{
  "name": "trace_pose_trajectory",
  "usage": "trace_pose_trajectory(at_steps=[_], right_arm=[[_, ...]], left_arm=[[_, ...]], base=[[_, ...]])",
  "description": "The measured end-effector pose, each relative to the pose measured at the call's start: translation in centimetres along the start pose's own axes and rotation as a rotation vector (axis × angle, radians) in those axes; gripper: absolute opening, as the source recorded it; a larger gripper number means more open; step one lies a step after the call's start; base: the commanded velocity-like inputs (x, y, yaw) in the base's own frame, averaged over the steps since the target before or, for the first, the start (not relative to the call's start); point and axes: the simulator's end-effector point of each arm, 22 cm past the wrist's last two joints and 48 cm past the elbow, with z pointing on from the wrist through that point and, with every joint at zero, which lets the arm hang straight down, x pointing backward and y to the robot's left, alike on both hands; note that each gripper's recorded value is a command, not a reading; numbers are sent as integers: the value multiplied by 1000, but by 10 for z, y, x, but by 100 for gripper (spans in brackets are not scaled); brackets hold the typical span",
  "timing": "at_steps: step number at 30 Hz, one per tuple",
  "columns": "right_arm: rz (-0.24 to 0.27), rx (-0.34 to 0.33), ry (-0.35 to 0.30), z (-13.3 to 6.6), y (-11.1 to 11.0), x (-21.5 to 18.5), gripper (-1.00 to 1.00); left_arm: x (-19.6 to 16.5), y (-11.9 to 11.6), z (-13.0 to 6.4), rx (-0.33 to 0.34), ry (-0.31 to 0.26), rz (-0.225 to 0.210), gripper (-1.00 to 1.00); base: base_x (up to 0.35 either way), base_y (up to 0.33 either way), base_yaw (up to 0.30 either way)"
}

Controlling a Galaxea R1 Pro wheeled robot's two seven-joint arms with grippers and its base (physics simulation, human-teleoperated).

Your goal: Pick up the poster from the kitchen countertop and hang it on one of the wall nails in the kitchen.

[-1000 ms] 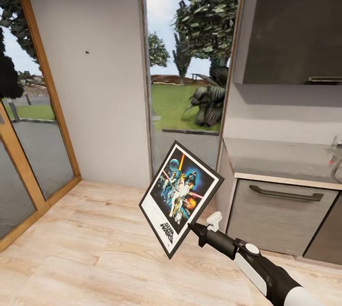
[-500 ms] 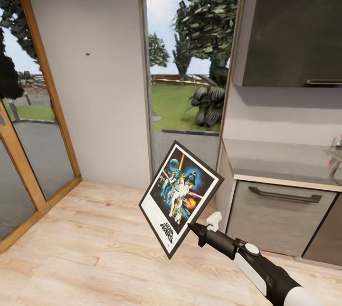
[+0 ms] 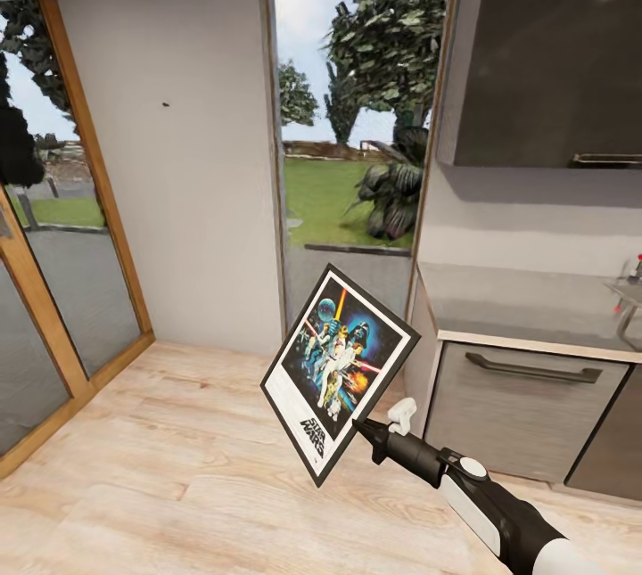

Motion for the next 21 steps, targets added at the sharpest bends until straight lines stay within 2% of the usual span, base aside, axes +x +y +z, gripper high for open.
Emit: trace_pose_trajectory(at_steps=[21], right_arm=[[-2, -2, 3, -7, 12, -14, -100]], left_arm=[[-9, -8, -16, 0, 1, 0, 100]], base=[[0, 0, 0]])
